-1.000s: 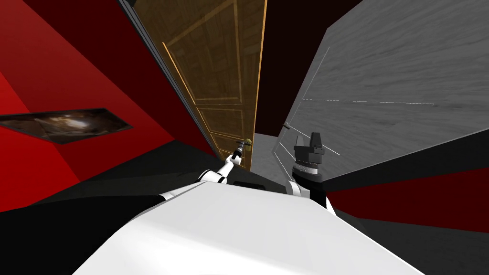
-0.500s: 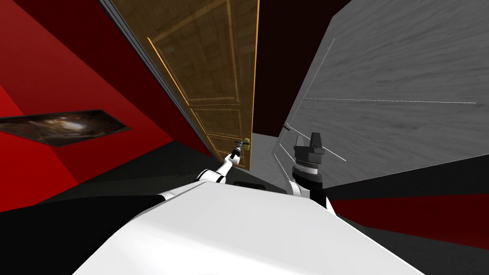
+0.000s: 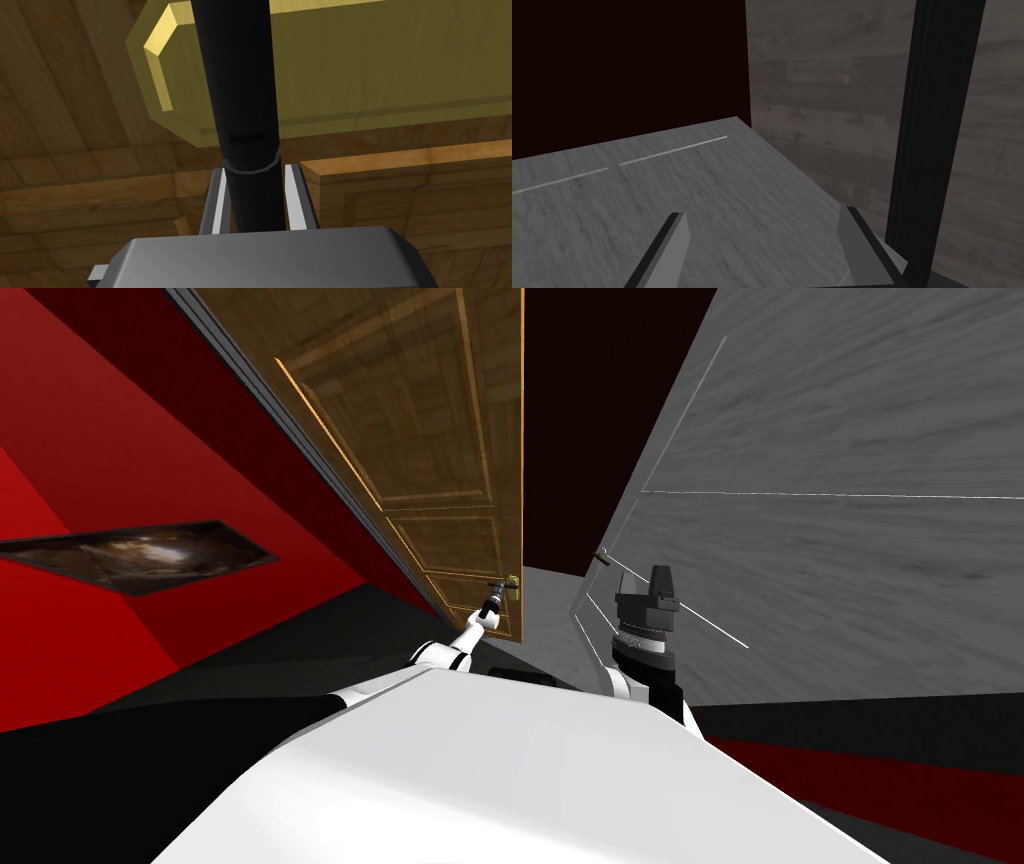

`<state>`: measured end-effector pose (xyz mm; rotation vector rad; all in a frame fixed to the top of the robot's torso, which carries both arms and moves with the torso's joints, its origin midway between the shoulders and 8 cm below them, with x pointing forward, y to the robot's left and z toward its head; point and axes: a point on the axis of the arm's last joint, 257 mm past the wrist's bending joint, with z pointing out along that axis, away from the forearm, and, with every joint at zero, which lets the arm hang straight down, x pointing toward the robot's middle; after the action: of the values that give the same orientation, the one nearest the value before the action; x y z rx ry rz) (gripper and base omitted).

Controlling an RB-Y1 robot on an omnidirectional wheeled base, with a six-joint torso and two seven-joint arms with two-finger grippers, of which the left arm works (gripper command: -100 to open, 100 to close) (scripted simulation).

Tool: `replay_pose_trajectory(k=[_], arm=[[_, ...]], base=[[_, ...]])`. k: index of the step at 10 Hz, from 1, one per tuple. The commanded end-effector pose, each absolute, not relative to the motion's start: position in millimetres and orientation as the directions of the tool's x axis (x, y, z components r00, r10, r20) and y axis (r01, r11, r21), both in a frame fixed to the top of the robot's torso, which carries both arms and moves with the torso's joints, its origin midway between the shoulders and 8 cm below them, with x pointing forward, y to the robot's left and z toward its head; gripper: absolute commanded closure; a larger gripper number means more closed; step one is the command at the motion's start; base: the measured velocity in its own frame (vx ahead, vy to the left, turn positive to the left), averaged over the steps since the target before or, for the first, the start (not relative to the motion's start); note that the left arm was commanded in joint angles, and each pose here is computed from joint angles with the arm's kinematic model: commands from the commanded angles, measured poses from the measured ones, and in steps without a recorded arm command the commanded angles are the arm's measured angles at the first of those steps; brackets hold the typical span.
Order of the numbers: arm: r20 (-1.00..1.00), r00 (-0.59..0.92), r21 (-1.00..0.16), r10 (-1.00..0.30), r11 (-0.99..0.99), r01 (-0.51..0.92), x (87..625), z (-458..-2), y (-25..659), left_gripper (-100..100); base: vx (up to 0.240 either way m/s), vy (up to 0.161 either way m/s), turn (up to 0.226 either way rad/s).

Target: Push the door open

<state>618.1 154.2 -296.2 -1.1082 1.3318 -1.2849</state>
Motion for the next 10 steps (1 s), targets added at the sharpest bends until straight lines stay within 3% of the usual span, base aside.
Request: replay_pose_trajectory(k=[1, 10], arm=[[-0.046, -0.103, -0.999, -0.994, 0.045, 0.009, 621, -294, 182, 100], [-0.032, 0.007, -0.999, -0.999, 0.032, 0.005, 624, -292, 240, 100]], base=[[0.107, -0.092, 0.036], [0.13, -0.128, 0.072]])
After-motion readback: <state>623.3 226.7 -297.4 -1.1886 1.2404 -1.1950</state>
